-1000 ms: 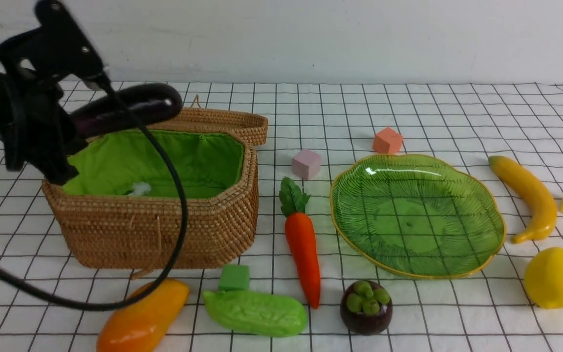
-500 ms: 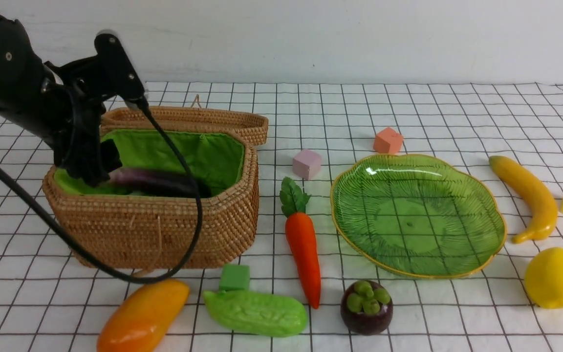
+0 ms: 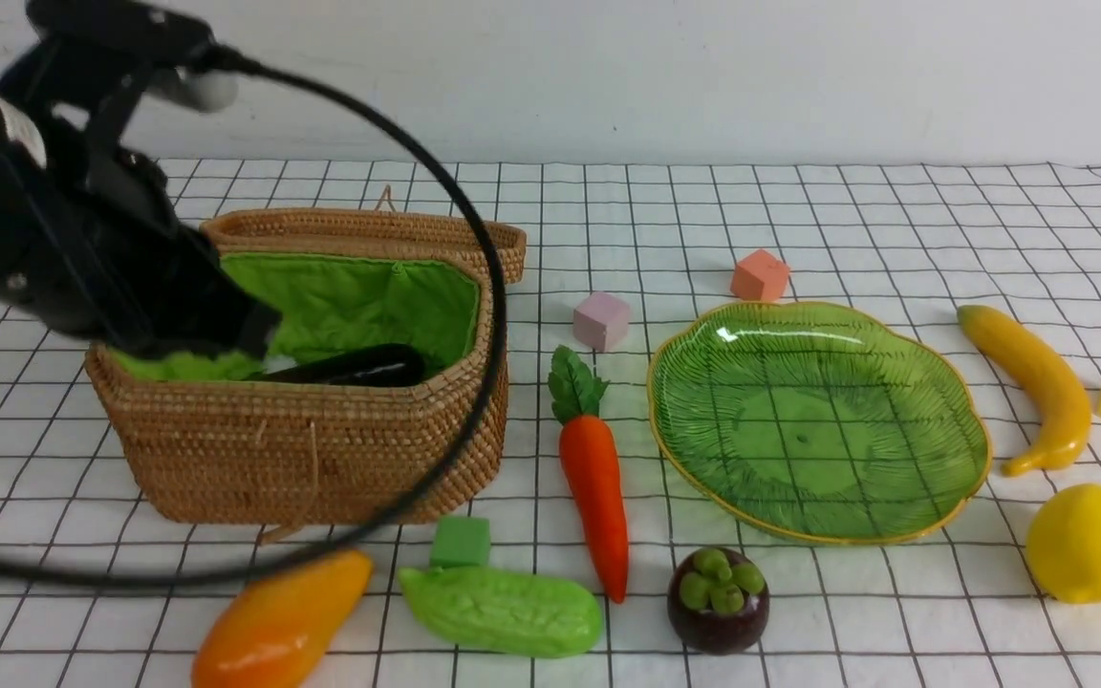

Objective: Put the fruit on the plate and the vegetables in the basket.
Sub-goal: Grab the mango with your left arm and place it on the right plate

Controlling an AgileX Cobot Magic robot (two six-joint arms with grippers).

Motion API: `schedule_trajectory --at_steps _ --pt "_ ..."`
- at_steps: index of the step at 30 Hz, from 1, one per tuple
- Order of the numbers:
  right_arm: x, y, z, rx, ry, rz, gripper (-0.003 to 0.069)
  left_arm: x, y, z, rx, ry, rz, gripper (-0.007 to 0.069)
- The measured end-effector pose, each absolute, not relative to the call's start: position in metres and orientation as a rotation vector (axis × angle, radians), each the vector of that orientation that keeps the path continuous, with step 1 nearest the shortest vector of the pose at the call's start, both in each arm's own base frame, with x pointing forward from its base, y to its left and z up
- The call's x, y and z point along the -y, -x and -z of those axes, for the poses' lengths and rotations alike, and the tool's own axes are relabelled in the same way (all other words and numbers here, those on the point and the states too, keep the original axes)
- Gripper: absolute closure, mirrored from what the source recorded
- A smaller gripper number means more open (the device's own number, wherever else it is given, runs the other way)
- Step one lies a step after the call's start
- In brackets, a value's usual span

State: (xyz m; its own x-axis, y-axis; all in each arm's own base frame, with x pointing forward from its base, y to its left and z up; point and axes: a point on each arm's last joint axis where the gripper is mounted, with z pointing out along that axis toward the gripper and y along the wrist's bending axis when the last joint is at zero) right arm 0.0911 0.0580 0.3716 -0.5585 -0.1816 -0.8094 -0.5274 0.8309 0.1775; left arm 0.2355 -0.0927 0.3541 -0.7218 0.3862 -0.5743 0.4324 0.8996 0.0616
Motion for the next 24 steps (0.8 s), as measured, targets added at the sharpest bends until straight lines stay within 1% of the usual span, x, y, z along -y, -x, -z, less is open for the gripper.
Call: schedule_trajectory --at_steps 1,3,4,5,6,8,9,11,12,13,14,17,18,20,21,23,24 --pt "-0.058 -0.087 -0.374 -2.126 0.533 -0.517 0.0641 0.098 -0.223 -0.342 -2.515 -0.596 0.094 0.0638" --pt "-0.057 -0.081 -0.377 -2.099 0.556 -0.521 0.0641 0.101 -0.215 -0.332 -2.559 -0.594 0.088 0.0638" --pt "-0.056 -0.07 -0.383 -2.046 0.602 -0.527 0.0641 0.105 -0.203 -0.313 -2.62 -0.592 0.082 0.0638" --pt "-0.055 -0.063 -0.385 -2.015 0.633 -0.527 0.0641 0.106 -0.2 -0.306 -2.641 -0.595 0.079 0.0636" --pt "-0.054 -0.053 -0.389 -1.963 0.681 -0.529 0.0641 0.108 -0.193 -0.29 -2.68 -0.608 0.071 0.0621" --pt "-0.053 -0.036 -0.393 -1.871 0.764 -0.526 0.0641 0.108 -0.189 -0.272 -2.695 -0.628 0.067 0.0568" --pt "-0.052 -0.028 -0.395 -1.827 0.8 -0.522 0.0641 0.107 -0.188 -0.264 -2.698 -0.644 0.055 0.0516" --pt "-0.051 -0.016 -0.397 -1.759 0.848 -0.513 0.0641 0.107 -0.19 -0.256 -2.675 -0.666 0.036 0.0414" --pt "-0.05 -0.012 -0.398 -1.73 0.869 -0.514 0.0641 0.107 -0.192 -0.252 -2.657 -0.683 0.018 0.035" --pt "-0.05 -0.009 -0.398 -1.711 0.881 -0.513 0.0641 0.107 -0.195 -0.25 -2.639 -0.698 -0.001 0.0297" --pt "-0.05 -0.006 -0.399 -1.695 0.89 -0.517 0.0641 0.108 -0.199 -0.248 -2.616 -0.712 -0.016 0.0219" --pt "-0.051 -0.004 -0.4 -1.678 0.897 -0.525 0.064 0.112 -0.211 -0.239 -2.578 -0.735 -0.067 0.0055" --pt "-0.051 -0.004 -0.4 -1.677 0.897 -0.527 0.0639 0.113 -0.216 -0.234 -2.576 -0.739 -0.087 0.0013" --pt "-0.051 -0.003 -0.4 -1.676 0.898 -0.537 0.0638 0.116 -0.225 -0.223 -2.575 -0.751 -0.124 -0.0028" --pt "-0.051 -0.003 -0.4 -1.677 0.901 -0.539 0.0636 0.117 -0.229 -0.215 -2.58 -0.76 -0.146 -0.0036" --pt "-0.052 -0.002 -0.399 -1.685 0.911 -0.545 0.0635 0.12 -0.237 -0.2 -2.597 -0.778 -0.191 -0.0034" --pt "-0.052 -0.002 -0.399 -1.686 0.912 -0.546 0.0635 0.12 -0.238 -0.198 -2.601 -0.779 -0.197 -0.0032"
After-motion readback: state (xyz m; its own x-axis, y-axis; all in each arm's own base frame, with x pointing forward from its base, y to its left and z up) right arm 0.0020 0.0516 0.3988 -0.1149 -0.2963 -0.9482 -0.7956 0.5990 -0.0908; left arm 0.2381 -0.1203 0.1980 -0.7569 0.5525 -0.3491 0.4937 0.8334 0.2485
